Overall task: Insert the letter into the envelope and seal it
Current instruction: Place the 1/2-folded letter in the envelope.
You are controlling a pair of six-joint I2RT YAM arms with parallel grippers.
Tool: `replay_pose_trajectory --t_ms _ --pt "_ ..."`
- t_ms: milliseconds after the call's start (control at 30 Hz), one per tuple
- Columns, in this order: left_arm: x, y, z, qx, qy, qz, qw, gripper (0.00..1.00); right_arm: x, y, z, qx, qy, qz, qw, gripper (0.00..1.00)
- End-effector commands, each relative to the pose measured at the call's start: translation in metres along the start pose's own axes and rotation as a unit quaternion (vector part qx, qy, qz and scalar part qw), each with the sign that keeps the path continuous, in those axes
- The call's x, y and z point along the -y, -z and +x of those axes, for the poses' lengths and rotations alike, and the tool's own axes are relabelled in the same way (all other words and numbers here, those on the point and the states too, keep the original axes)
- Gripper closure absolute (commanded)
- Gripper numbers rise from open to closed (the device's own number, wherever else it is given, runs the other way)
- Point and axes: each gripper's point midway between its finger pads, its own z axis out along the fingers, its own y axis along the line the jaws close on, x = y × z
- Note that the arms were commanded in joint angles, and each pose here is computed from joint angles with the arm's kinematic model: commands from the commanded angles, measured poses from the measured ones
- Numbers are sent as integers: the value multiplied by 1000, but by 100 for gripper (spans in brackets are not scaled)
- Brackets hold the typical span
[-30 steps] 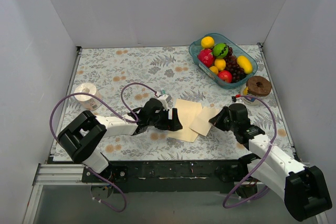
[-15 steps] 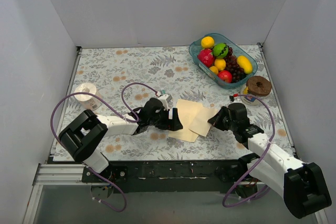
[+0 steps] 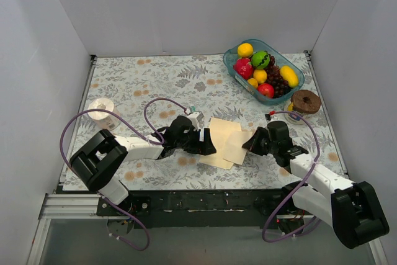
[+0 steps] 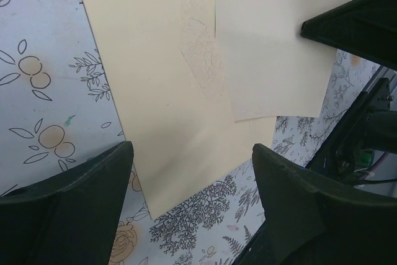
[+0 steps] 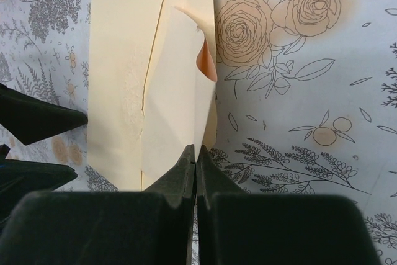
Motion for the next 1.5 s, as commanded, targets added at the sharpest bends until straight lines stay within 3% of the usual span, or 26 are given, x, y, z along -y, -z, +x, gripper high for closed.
replay_pose_trajectory --t_ms 0,800,1467 --pt "-13 0 22 -37 9 -18 999 23 -22 1 -18 17 30 -39 999 99" --pt "-10 0 22 -41 7 -11 999 24 -27 -11 3 -53 29 -65 996 99" --pt "-1 15 36 -51 21 15 998 28 -40 -26 -5 -52 24 -87 995 99"
